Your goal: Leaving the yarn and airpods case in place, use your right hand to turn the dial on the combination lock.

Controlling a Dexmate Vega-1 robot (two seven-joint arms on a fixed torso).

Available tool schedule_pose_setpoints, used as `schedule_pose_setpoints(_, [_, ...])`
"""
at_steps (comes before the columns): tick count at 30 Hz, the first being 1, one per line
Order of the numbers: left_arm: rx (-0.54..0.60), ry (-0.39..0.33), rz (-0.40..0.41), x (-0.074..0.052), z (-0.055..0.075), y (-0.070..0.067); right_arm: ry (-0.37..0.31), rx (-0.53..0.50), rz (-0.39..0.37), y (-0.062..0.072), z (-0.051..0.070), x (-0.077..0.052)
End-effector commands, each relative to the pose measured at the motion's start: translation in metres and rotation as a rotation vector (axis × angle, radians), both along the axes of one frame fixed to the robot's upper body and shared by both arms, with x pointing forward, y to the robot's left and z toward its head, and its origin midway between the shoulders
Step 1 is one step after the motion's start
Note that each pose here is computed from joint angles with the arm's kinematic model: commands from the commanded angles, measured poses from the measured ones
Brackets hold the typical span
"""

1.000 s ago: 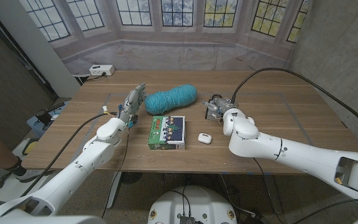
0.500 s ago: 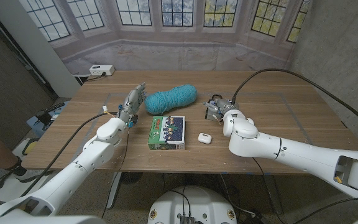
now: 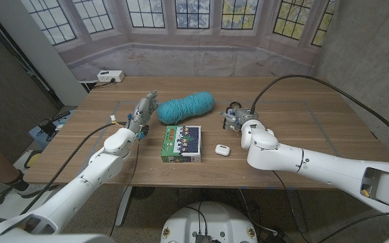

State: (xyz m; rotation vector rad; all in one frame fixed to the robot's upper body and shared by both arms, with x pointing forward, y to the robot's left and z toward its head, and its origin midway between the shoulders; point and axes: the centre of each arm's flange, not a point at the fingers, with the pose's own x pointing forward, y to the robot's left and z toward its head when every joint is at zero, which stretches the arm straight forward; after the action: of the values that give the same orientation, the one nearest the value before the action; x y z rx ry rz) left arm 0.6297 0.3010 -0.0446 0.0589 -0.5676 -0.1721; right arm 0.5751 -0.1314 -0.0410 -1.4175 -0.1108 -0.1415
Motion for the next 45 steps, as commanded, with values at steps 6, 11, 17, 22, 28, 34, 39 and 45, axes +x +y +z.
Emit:
schedule_pose_setpoints(6, [-0.002, -0.003, 0.002, -0.004, -0.002, 0.002, -0.024, -0.013, 0.005, 0.009, 0.000, -0.004])
schedule_pose_setpoints(11, [-0.003, -0.002, 0.002, -0.004, -0.003, 0.002, -0.038, -0.021, 0.000, 0.010, 0.003, -0.007])
schedule_pose_setpoints(17, [-0.005, 0.000, 0.001, -0.004, -0.004, 0.000, -0.041, -0.024, -0.003, 0.009, 0.003, -0.008])
schedule_pose_setpoints(22, [-0.002, 0.004, -0.001, -0.004, -0.005, -0.002, -0.032, -0.022, -0.009, 0.006, 0.001, -0.007])
schedule_pose_setpoints(28, [0.000, 0.004, -0.001, -0.003, -0.004, -0.004, -0.031, -0.018, -0.013, 0.003, -0.001, -0.006])
schedule_pose_setpoints(34, [0.005, 0.007, -0.007, -0.003, -0.003, -0.006, -0.034, -0.010, -0.012, 0.001, -0.005, -0.007])
schedule_pose_setpoints(39, [0.009, 0.006, -0.011, -0.002, -0.003, -0.008, -0.034, -0.003, -0.011, 0.002, -0.007, -0.008])
schedule_pose_setpoints(45, [0.009, 0.007, -0.012, -0.003, -0.004, -0.009, -0.038, 0.002, -0.006, 0.003, -0.007, -0.008])
